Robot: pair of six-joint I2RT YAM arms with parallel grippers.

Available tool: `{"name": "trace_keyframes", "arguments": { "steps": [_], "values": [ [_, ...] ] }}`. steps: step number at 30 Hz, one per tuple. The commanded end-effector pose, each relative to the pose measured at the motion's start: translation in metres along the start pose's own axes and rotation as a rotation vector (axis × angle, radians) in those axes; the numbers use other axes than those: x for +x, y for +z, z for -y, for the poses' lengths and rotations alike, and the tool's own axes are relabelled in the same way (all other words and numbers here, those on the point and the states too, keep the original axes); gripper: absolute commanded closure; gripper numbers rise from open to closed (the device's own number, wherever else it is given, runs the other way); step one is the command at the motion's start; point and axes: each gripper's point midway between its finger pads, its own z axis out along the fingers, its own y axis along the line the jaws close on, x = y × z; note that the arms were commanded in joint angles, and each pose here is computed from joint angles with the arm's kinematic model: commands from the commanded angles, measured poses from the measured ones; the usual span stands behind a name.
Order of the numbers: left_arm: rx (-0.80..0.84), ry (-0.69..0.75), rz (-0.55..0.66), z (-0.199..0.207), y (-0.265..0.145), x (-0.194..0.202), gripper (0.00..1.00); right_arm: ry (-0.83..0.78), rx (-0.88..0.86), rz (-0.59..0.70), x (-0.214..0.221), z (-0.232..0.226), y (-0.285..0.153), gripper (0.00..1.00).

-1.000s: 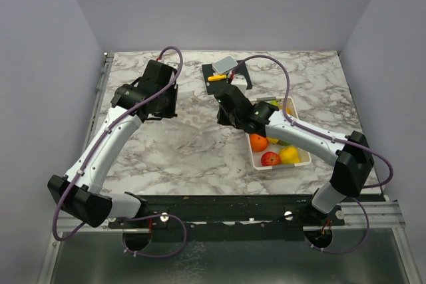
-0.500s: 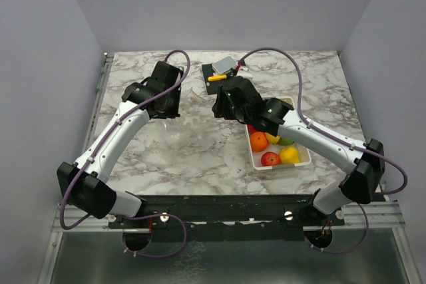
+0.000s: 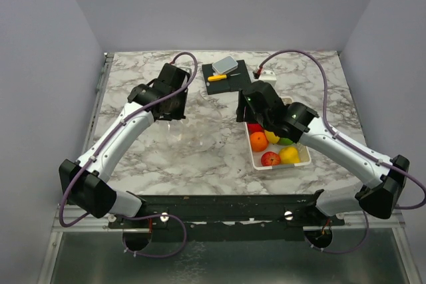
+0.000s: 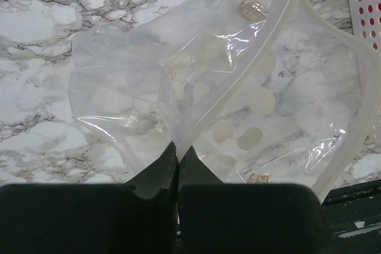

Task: Place the food in the zip-top bag and seal the zipper
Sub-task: Open the zipper of the food storage bag, then pick up the fake fruit from the bin.

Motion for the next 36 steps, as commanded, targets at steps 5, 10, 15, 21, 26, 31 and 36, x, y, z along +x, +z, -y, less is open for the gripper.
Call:
{"name": "trace_keyframes", "arguments": {
  "steps": [5,10,15,21,26,31,36],
  "values": [
    [0.006,0.01,-0.006,0.01,0.01,0.008,1.0,-0.054,0.211,-0.125,0.043,0.089,0.004,0.31],
    [0.005,0.014,-0.008,0.011,0.011,0.012,1.0,-0.029,0.231,-0.18,0.065,0.11,0.008,0.26],
    [0.021,0.015,-0.009,0.015,0.01,0.016,1.0,0.026,0.221,-0.215,0.079,0.125,0.018,0.2],
    [0.029,0.022,-0.012,0.019,0.008,0.02,1.0,0.05,0.241,-0.255,0.089,0.138,0.032,0.16],
    [0.028,0.02,-0.012,0.019,0.007,0.023,1.0,0.071,0.243,-0.268,0.09,0.141,0.043,0.15],
    [0.025,0.024,-0.008,0.018,0.006,0.023,1.0,0.092,0.263,-0.277,0.09,0.15,0.051,0.15],
    [0.022,0.031,-0.007,0.018,0.006,0.021,1.0,0.105,0.262,-0.289,0.093,0.152,0.059,0.15]
  ]
}}
